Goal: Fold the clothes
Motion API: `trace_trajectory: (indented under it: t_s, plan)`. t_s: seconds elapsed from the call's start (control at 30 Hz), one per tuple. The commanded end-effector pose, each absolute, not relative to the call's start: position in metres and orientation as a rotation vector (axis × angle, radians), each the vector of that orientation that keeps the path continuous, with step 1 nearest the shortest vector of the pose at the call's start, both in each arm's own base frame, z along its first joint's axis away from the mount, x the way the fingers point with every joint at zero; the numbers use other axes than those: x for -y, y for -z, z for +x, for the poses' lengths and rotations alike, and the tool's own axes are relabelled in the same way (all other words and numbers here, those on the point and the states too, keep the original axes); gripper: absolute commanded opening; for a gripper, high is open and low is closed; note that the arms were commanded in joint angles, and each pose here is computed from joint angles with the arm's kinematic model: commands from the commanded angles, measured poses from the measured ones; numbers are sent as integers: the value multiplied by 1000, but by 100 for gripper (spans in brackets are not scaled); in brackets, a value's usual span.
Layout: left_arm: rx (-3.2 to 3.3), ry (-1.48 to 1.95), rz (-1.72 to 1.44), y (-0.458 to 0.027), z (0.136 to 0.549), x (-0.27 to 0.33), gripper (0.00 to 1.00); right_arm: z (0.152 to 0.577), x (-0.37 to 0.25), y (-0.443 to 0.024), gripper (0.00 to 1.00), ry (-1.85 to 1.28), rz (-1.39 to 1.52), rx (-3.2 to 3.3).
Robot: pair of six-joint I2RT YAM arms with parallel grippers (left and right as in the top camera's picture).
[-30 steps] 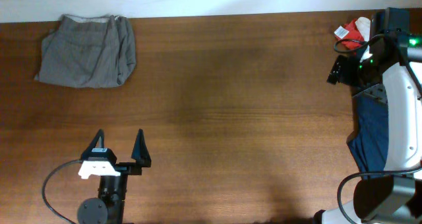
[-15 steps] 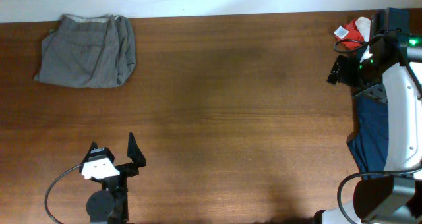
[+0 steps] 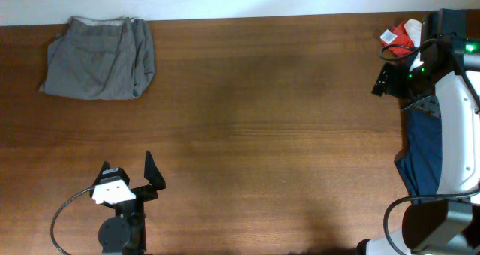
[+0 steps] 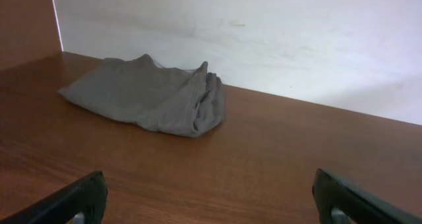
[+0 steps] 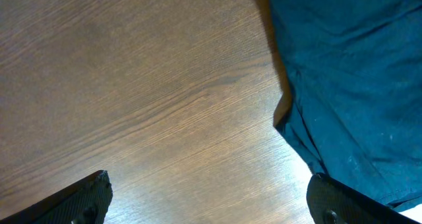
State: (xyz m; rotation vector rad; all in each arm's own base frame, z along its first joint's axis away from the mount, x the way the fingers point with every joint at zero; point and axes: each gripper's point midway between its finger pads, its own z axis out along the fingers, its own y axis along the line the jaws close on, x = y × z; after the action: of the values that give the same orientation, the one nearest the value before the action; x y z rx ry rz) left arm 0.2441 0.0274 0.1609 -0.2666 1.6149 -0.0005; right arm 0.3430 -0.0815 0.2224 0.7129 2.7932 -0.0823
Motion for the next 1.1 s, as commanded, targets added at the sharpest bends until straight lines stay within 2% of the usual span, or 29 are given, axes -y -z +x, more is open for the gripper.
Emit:
trace_trajectory:
  t_s: [0.0, 0.53, 0.67, 0.83, 1.07]
  plan:
    - [-1611, -13, -259, -161, 244, -28, 99, 342, 83, -222, 98, 86, 722, -2794]
    - [-1611, -13, -259, -161, 244, -28, 99, 339, 82, -231, 98, 83, 715, -2767]
    - [-1611, -13, -259, -161, 244, -28, 99, 315, 77, -284, 98, 68, 681, -2603]
    - [-1611, -13, -259, -161, 244, -28, 99, 257, 65, -363, 98, 44, 622, -2325]
    - [-1611, -13, -260, -161, 244, -28, 99, 182, 50, -417, 98, 23, 565, -2064]
